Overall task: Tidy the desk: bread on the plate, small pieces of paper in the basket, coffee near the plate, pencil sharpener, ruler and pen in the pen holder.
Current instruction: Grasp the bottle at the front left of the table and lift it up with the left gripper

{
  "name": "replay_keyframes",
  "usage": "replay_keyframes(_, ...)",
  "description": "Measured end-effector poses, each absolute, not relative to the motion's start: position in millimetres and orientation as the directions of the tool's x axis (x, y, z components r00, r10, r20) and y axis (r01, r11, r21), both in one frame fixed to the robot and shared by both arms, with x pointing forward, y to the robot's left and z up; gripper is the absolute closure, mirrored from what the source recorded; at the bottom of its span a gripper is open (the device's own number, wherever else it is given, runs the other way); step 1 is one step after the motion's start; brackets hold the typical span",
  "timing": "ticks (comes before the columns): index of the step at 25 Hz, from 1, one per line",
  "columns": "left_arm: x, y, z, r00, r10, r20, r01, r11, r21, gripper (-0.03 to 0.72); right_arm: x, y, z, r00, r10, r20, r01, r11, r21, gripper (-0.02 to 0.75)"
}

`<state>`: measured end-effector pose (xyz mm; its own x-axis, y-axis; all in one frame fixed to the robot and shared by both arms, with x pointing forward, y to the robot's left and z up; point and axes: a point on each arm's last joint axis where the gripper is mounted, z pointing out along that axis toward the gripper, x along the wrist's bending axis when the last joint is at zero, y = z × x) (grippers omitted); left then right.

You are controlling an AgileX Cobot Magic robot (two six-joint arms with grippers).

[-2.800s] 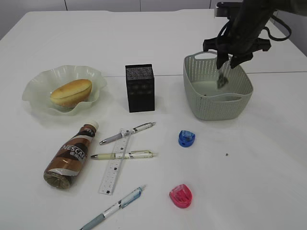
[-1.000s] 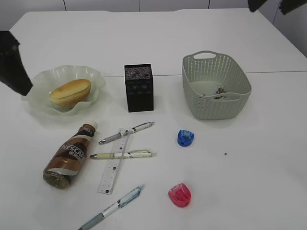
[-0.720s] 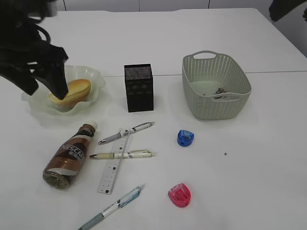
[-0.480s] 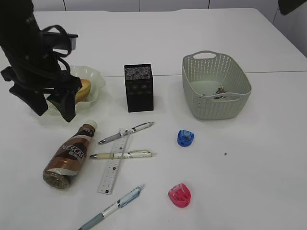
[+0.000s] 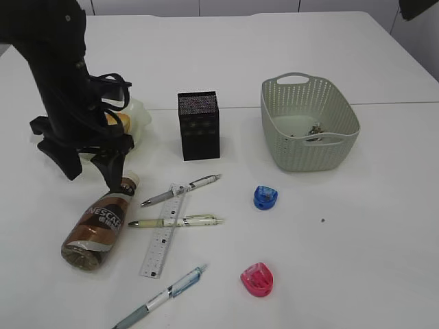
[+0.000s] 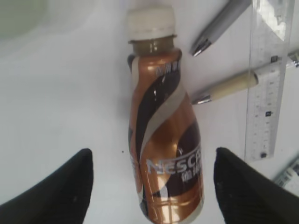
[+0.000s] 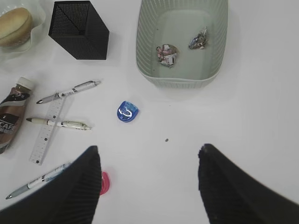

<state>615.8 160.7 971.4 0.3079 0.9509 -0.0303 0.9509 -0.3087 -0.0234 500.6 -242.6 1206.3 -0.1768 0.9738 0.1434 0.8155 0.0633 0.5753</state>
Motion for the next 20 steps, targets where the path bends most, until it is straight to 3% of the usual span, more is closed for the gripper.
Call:
replay_keyframes(7,632,153,966,0.305,0.951,-0.047,0.952,-0.305,0.004,0.099,501,-243,1206,-0.177,0.974,0.143,0.815,0.063,0.575,0.259)
replay_keyframes(20,636,152,931,0.301,0.952,-0.043,0.95,-0.304,-0.075,0.1,501,-243,1206,-0.191,0.972,0.133,0.812,0.081,0.578,0.26)
